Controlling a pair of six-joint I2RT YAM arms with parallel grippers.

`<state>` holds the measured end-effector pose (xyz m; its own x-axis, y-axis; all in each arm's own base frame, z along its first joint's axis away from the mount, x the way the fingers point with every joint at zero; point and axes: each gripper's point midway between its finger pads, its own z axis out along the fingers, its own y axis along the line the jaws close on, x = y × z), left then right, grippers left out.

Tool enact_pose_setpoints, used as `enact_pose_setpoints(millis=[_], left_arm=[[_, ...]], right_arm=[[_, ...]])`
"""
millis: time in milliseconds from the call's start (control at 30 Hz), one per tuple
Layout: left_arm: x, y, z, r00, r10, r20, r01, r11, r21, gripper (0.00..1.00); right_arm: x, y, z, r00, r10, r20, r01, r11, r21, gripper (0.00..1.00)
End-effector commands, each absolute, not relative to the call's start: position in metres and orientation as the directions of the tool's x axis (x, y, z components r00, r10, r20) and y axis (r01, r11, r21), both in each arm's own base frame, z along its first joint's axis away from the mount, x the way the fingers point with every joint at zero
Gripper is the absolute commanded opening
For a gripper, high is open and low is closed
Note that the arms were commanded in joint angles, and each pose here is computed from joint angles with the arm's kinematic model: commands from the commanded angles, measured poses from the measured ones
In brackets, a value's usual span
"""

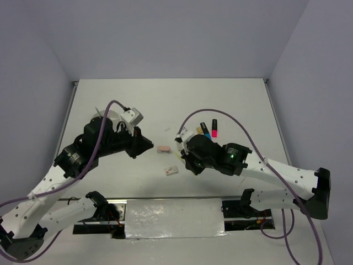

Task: Sort the stationery into containers
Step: Pick up the pen from the center of the board, then close the pen cap on the pen.

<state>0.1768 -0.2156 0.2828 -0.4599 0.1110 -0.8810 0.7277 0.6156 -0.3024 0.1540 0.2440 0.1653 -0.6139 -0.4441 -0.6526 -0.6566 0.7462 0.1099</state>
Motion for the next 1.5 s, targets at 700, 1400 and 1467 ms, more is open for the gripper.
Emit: enact_pose_setpoints(millis=[700,1400,1467], left_arm=[[0.147,-0.223,0.336,-0.550,-0.025,-0.835,0.833,0.045,-0.551,0.00],[0.157,-0.230,0.309,-0.634,0.051,-0.772,0.769,0.147,-0.622,0.00],[0.155,-0.232,0.309,-0.630,0.060,-0.775,0.774,0.141,-0.618,0.00]], right_arm=[[0.112,0.258,0.279,-0.109,-0.455,-0.884,-0.912,0.400,-0.093,0.00],[0.114,0.283,0.280,-0.093,-0.490,-0.867,-0.902,0.410,-0.136,0.00],[0.114,0.285,0.280,-0.091,-0.491,-0.867,-0.904,0.406,-0.135,0.00]])
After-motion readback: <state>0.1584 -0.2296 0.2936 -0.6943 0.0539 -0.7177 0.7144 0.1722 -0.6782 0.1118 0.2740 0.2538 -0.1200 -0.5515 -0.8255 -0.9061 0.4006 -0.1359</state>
